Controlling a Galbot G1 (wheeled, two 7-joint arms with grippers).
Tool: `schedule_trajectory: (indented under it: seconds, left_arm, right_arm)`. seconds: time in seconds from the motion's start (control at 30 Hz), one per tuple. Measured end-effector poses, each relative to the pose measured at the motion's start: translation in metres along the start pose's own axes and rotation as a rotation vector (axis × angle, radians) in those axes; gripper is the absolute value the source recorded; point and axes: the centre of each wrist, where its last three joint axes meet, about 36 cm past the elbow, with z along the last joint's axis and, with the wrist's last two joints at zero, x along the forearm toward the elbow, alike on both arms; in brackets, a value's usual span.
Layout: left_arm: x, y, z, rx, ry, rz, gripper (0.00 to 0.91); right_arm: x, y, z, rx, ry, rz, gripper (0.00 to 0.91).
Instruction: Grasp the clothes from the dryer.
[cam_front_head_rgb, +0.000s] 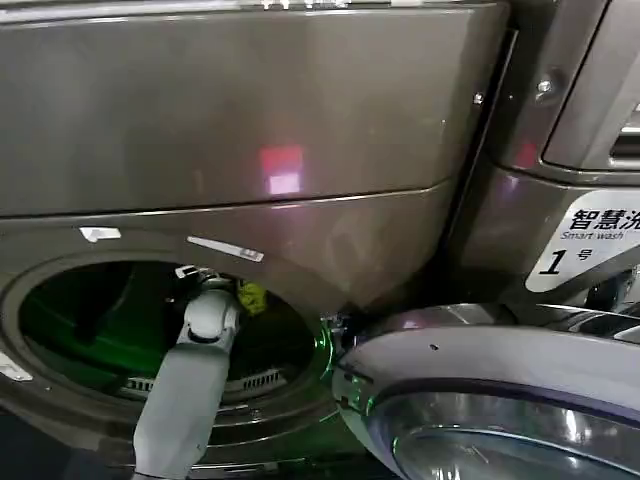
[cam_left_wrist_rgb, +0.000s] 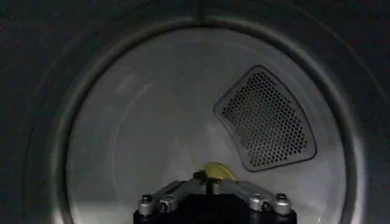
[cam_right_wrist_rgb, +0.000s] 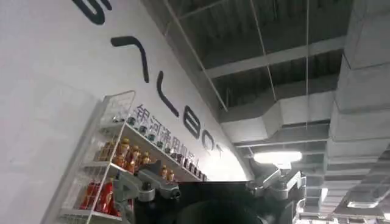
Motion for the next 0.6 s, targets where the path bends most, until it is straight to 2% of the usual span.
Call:
schedule_trajectory:
  seconds: [0.6]
  left_arm:
    - [0.011,0.01,-0.002,-0.033,0.006,-0.03,0.0]
  right_arm:
    - [0.003,-0.001,-0.007,0.014,-0.003,-0.01,0.907]
